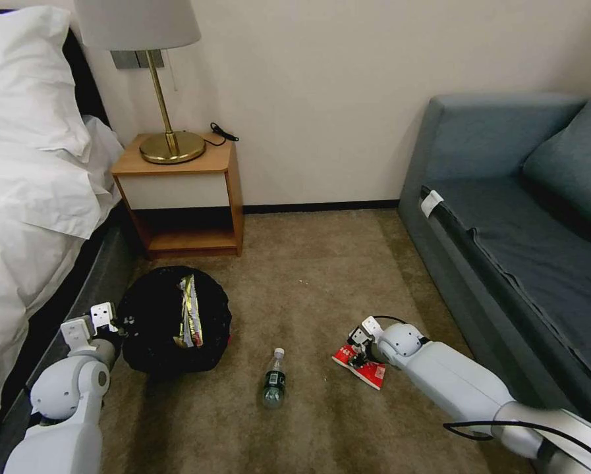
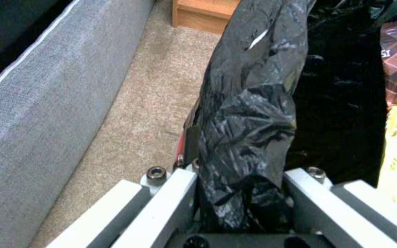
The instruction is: Pick up the trash bin, then pick up the garbage on the floor and place it into the trash bin.
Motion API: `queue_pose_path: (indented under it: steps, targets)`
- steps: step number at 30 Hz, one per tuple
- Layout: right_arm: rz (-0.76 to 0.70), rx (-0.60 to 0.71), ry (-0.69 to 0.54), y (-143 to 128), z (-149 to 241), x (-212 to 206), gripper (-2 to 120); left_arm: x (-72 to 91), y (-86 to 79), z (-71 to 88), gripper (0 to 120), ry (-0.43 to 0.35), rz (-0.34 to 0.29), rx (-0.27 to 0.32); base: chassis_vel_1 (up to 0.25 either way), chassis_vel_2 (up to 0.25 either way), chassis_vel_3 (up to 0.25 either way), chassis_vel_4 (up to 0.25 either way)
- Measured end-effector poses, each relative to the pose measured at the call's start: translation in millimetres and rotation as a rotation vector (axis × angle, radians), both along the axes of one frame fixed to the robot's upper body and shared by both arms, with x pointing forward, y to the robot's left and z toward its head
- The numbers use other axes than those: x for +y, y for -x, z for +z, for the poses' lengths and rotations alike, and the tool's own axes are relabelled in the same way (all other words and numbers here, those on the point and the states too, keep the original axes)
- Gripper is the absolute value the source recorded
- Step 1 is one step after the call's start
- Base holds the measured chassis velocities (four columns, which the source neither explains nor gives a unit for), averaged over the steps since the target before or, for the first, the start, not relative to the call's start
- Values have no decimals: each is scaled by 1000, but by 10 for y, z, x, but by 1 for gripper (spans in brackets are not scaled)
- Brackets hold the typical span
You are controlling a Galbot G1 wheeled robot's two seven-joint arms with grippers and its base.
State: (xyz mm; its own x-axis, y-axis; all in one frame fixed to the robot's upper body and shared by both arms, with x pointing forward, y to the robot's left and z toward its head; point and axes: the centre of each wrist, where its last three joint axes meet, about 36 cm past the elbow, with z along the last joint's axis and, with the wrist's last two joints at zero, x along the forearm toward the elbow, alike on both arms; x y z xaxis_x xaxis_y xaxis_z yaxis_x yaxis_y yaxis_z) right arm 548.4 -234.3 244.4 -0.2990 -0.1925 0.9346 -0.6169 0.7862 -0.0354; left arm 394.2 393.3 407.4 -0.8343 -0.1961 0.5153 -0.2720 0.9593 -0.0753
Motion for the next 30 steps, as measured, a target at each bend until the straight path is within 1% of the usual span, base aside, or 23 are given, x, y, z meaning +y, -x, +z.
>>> queue_pose_path:
  steps: [1,2,3,4,5,6,7,8,18,24,30]
  targets:
    - [2,0,-3,-2,-9,18,24,2,-1,-2,2,1,0,0,0,0,0,0]
    - [3,1,-6,-4,-20,38,17,4,-2,-7,2,1,1,1,0,0,0,0]
    - [3,1,-6,-4,-20,38,17,4,-2,-7,2,1,1,1,0,0,0,0]
    - [5,1,-8,-3,-27,44,14,7,-2,-13,2,2,1,2,0,0,0,0]
    - [8,3,-10,0,-32,43,8,10,-4,-17,2,1,2,3,0,0,0,0]
    - [8,3,-10,0,-32,43,8,10,-4,-17,2,1,2,3,0,0,0,0]
    - [11,4,-12,4,-36,40,3,15,-10,-19,2,1,2,4,0,0,0,0]
    - [12,4,-13,6,-38,36,0,19,-17,-20,2,1,3,3,0,0,0,0]
    - [4,-18,-25,-16,42,-42,0,-7,-66,-32,2,7,-2,2,0,0,0,0]
    - [6,-48,-38,-37,155,-72,0,-30,-77,-66,2,11,-7,9,0,0,0,0]
    - [9,-99,-84,-94,355,-8,0,-29,-78,-75,2,9,-7,12,0,0,0,0]
